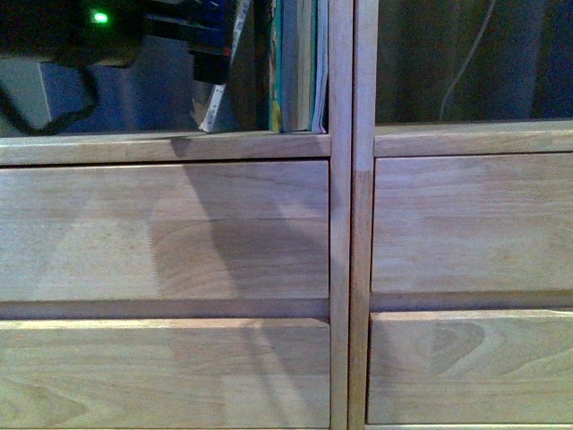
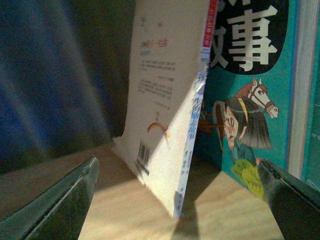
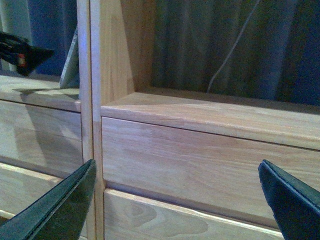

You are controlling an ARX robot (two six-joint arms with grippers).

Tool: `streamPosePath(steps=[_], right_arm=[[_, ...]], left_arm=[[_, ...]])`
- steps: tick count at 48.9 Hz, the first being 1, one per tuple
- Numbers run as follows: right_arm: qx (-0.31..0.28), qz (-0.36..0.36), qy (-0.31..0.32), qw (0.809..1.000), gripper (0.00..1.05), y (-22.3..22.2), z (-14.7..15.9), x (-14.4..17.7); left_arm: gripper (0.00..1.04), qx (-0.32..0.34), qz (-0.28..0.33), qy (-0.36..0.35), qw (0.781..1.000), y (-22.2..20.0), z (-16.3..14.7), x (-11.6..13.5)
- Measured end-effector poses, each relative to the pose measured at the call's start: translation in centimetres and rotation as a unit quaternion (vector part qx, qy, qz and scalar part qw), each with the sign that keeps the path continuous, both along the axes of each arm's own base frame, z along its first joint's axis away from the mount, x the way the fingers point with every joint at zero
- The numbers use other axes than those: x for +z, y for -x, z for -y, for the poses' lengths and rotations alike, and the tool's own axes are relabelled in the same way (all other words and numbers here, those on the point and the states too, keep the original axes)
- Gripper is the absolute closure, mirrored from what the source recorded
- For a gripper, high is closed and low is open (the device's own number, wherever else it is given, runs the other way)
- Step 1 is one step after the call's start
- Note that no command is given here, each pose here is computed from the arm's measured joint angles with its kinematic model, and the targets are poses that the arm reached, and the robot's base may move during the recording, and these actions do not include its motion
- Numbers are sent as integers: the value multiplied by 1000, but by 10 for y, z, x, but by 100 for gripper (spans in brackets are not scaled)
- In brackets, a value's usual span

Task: Organize books on shelf

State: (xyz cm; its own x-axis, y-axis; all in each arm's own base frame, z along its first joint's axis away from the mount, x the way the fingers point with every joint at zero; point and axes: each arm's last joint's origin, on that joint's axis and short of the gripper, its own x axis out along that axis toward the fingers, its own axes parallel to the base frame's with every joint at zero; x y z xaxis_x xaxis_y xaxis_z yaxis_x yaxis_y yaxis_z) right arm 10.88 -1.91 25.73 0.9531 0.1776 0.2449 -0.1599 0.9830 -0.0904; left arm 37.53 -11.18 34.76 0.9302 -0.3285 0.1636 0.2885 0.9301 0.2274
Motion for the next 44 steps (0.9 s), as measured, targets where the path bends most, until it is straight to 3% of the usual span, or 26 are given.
streamPosePath(steps=[9, 19, 23, 26, 31, 39, 44], right_arm=[[0, 0, 0, 1000, 7, 0, 0, 0], [1, 0, 0, 1000, 7, 0, 0, 0], [-11, -8, -5, 1000, 8, 0, 0, 0], [-51, -52, -25, 997, 16, 2, -1, -1], [-91, -125, -43, 987, 33, 9, -4, -20], [-98, -128, -40, 986, 64, 11, -15, -39], [-83, -132, -37, 987, 78, 10, -19, -48]], left_arm=[[7, -1, -33, 78, 996, 64, -49, -9], [7, -1, -44, 114, 993, 85, -59, -12], [18, 85, -84, 111, 987, 89, -60, -21], [27, 130, -94, 110, 981, 98, -64, -33], [45, 155, -96, 109, 977, 118, -76, -56], [77, 150, -100, 106, 978, 149, -87, -93], [91, 154, -102, 105, 977, 161, -92, -106]])
